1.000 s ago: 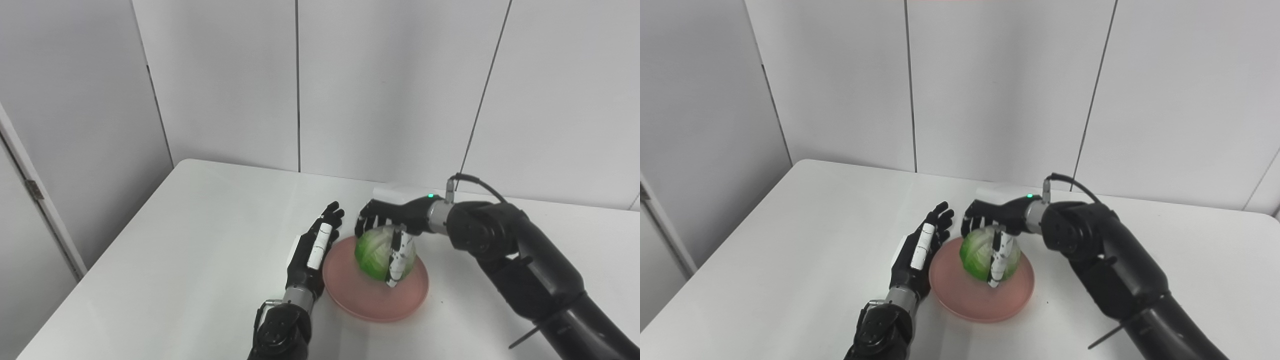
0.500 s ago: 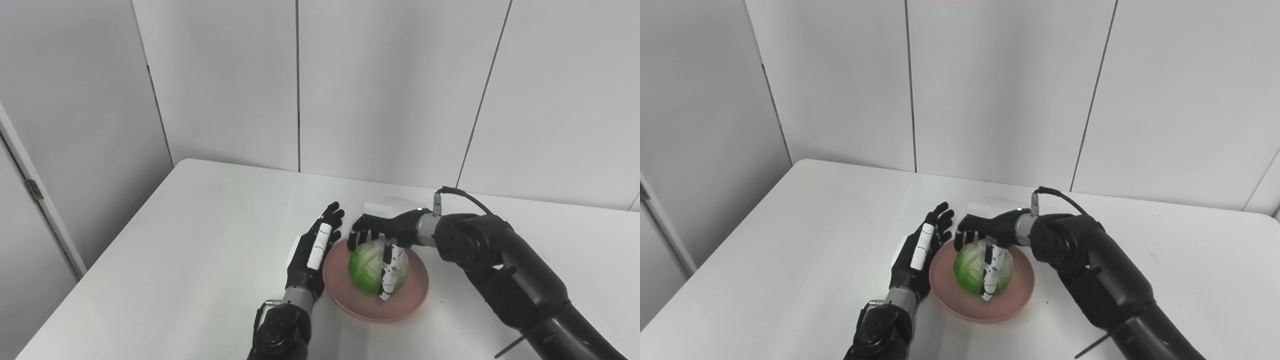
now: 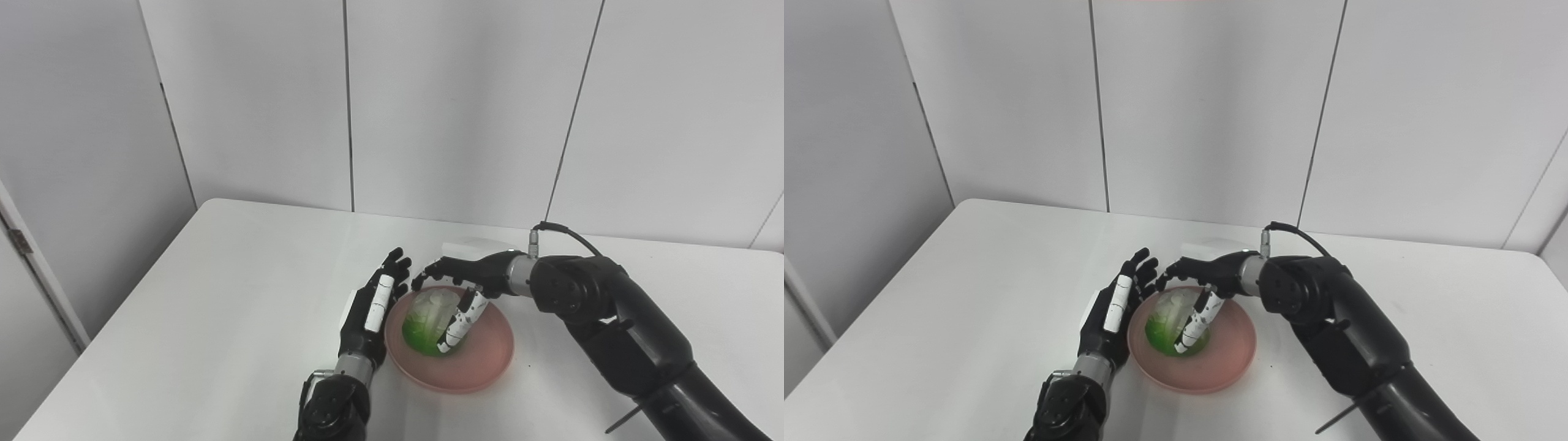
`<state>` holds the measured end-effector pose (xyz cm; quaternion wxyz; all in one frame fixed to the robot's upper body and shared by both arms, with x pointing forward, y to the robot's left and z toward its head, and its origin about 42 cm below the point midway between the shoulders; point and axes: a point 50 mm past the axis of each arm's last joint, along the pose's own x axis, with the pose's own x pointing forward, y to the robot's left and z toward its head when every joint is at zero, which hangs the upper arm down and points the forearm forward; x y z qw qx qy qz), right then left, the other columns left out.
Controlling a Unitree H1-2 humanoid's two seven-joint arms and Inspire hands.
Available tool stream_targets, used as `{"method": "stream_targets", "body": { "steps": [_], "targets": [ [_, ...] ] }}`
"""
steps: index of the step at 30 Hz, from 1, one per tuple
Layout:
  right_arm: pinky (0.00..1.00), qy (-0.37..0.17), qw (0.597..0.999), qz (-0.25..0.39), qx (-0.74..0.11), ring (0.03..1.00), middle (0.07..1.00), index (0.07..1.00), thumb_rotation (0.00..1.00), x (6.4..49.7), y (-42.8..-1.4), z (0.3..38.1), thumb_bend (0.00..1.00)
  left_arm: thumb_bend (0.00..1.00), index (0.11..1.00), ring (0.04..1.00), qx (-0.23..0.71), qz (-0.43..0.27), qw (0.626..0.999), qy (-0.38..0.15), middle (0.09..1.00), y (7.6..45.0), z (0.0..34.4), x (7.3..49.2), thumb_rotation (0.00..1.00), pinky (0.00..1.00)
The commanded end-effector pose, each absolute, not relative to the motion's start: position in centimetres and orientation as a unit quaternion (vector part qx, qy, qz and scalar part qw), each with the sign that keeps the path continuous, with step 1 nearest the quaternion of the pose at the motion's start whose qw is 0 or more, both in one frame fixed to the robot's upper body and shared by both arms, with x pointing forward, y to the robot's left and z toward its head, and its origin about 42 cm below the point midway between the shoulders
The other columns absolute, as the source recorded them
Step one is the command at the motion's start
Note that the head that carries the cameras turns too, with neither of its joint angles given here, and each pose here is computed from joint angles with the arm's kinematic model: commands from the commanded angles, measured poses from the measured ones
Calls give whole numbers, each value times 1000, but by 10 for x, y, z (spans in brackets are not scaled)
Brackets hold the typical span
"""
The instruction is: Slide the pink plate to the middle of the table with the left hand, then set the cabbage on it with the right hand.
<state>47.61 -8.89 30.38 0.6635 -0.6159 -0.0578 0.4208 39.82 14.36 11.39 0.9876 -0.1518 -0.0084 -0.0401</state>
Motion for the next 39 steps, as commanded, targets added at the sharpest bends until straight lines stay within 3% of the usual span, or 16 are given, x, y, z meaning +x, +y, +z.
{"method": "stream_targets", "body": {
  "steps": [1, 3, 4, 7, 9, 11, 15, 19, 24, 27, 32, 33, 36, 39],
  "targets": [
    [802, -95, 672, 393, -621, 887, 895, 794, 392, 480, -94, 348, 1000, 893, 880, 947, -157, -37, 986, 47, 902, 149, 91, 388, 837, 963],
    [792, -108, 679, 384, -616, 888, 892, 782, 444, 478, -101, 353, 1000, 896, 885, 952, -158, -39, 986, 43, 904, 151, 91, 389, 835, 980],
    [788, -145, 695, 365, -602, 887, 891, 780, 456, 476, -109, 353, 1000, 897, 886, 953, -159, -39, 986, 41, 904, 152, 92, 389, 834, 983],
    [675, -238, 738, 306, -552, 769, 781, 728, 621, 469, -133, 348, 997, 929, 885, 948, -159, -36, 986, 33, 904, 155, 95, 389, 817, 956],
    [657, -275, 758, 274, -525, 737, 760, 734, 683, 465, -145, 342, 971, 935, 884, 945, -155, -33, 987, 26, 903, 158, 98, 389, 814, 945],
    [635, -300, 768, 251, -507, 709, 750, 741, 706, 462, -150, 338, 927, 944, 887, 946, -152, -32, 988, 22, 904, 162, 101, 389, 810, 957],
    [576, -345, 833, 164, -401, 646, 698, 704, 679, 456, -160, 315, 864, 944, 883, 942, -144, -28, 989, 1, 905, 171, 108, 391, 809, 949],
    [537, -339, 883, 108, -307, 626, 687, 694, 661, 455, -161, 291, 825, 957, 891, 936, -113, -27, 993, -19, 903, 179, 115, 394, 833, 916],
    [536, -347, 911, 40, -220, 616, 675, 675, 623, 454, -158, 254, 789, 977, 910, 939, -59, -26, 997, -51, 916, 186, 123, 398, 850, 930],
    [560, -326, 933, 3, -154, 644, 691, 686, 624, 449, -153, 230, 782, 969, 931, 962, -24, -30, 997, -72, 941, 187, 125, 398, 857, 955],
    [658, -248, 966, -64, 27, 712, 753, 748, 653, 436, -145, 190, 751, 889, 949, 966, 6, -20, 996, -89, 953, 177, 126, 397, 840, 934],
    [705, -237, 968, -68, 47, 757, 796, 783, 712, 433, -144, 184, 721, 887, 945, 957, 5, -16, 996, -89, 949, 175, 126, 397, 833, 909],
    [759, -211, 973, -70, 68, 809, 837, 822, 773, 425, -146, 165, 664, 874, 948, 946, 6, -3, 996, -89, 948, 165, 126, 396, 831, 897],
    [797, -190, 976, -74, 75, 813, 837, 833, 766, 417, -150, 151, 661, 877, 964, 948, 11, 8, 996, -89, 959, 159, 129, 395, 863, 907]
  ]
}}
